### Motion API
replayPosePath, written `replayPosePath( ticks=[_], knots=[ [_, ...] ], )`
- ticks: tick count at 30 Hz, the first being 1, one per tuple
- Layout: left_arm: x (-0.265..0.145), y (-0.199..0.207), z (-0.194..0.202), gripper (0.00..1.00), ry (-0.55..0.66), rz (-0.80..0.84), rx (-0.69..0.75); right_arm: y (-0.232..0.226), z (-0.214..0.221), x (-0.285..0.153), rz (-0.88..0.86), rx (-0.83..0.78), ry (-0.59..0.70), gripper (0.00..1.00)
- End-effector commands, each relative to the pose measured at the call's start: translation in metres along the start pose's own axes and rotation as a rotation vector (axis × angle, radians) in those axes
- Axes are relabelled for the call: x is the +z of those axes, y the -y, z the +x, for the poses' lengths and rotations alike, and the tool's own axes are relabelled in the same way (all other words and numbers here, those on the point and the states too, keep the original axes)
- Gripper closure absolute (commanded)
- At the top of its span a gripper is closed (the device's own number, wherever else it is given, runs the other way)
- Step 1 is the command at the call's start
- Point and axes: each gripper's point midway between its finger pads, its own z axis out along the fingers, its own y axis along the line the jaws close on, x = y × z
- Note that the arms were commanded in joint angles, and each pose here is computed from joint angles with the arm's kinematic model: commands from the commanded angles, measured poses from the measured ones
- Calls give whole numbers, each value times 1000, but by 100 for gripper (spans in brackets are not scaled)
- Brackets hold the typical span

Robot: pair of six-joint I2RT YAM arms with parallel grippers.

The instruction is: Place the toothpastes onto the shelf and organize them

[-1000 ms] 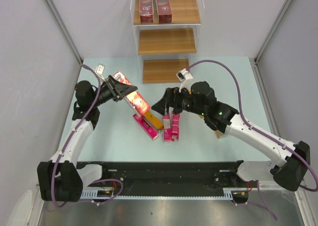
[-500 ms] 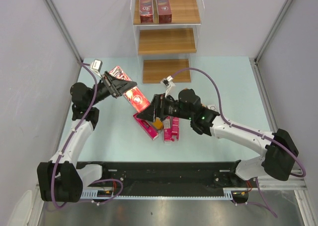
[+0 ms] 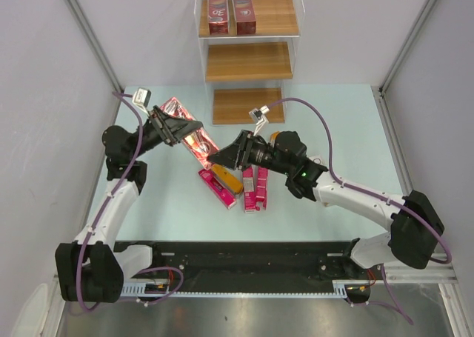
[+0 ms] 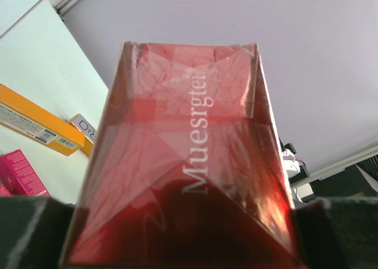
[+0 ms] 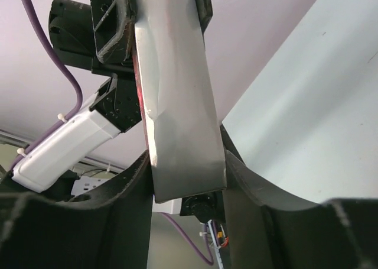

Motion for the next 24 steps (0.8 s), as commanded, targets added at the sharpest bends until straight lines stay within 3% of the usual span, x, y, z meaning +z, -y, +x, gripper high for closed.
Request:
replayPosePath(
  ticks=[1,2,3,6,11,14,24],
  knots=[
    [-3,16,0,50,4,42,62,-19,-14,1,-78,-9,54,62],
    [-3,14,1,46,2,40,59,-21,-17,-1,-81,-11,60,63],
    [-3,14,2,32,2,40,62,-22,-17,-2,-82,-14,63,66],
    [-4,11,4,2,-6,26,75,-23,-26,-8,-68,-33,85,71],
    [-4,-2,3,0,-23,-77,81,-22,-48,-26,-4,-73,151,73],
    [-5,-5,-7,1,2,-151,166,-11,-60,-39,61,-82,180,74],
    [-41,-55,-32,0,107,-595,296,3,-91,-97,231,-140,252,76]
  ],
)
